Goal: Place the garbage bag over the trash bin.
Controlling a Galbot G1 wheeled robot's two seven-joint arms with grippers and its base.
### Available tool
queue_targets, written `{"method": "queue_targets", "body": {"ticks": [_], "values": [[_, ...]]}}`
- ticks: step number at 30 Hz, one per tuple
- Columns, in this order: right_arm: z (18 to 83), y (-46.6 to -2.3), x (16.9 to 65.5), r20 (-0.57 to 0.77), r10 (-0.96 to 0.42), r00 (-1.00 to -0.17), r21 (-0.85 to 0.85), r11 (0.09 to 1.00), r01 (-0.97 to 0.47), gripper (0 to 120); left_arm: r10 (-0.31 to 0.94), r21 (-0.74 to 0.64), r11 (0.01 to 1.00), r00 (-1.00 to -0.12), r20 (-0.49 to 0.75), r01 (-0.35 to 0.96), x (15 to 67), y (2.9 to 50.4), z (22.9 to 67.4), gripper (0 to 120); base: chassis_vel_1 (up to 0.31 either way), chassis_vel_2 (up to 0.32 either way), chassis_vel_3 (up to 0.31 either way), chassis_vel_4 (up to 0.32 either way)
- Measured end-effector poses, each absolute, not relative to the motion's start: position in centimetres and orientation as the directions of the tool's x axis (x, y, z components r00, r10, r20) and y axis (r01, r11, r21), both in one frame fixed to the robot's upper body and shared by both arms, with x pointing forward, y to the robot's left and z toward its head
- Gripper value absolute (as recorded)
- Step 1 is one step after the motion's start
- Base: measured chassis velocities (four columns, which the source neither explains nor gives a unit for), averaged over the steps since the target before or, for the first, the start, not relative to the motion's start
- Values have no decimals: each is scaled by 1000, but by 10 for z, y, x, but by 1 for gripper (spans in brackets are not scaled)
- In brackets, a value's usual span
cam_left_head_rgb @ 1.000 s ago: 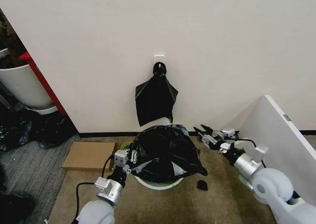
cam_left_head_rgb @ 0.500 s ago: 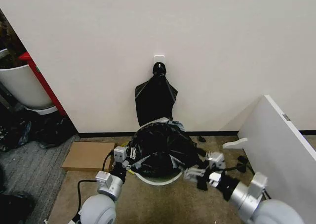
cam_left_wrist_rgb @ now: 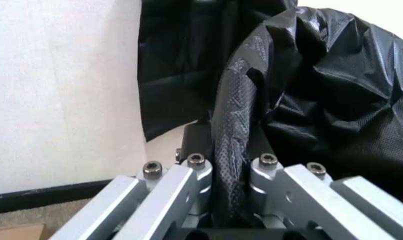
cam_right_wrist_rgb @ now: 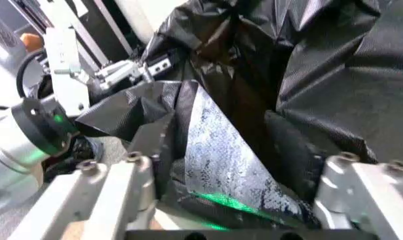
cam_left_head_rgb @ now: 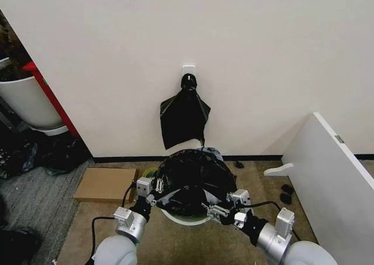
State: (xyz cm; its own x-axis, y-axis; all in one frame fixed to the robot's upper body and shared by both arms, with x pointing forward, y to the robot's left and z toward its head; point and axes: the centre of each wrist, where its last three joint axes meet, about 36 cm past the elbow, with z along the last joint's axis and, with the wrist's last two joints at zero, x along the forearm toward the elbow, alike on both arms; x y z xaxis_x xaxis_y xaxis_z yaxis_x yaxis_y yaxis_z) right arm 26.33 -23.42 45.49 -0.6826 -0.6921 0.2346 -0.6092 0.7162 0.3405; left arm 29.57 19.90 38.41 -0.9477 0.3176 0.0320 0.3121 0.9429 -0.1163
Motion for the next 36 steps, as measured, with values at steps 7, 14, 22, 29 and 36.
{"method": "queue_targets", "body": {"ticks": [7,14,22,29,36], "values": [[455,-236,261,233,-684,-691,283,727,-625,24,302,-134,946,-952,41,295,298,198,384,3,0,0,0,0],[446,-240,258,178,-709,-682,204,705,-679,0,271,-240,942,-955,121,237,300,198,397,3,0,0,0,0],[416,-266,266,93,-828,-552,-40,551,-834,0,247,-300,936,-949,196,182,313,203,407,3,0,0,0,0],[386,-294,275,128,-885,-447,-164,426,-890,0,267,-365,917,-926,267,160,313,203,419,3,0,0,0,0],[371,-304,282,133,-917,-376,-272,331,-904,0,273,-401,906,-912,306,136,315,206,429,3,0,0,0,0]]}}
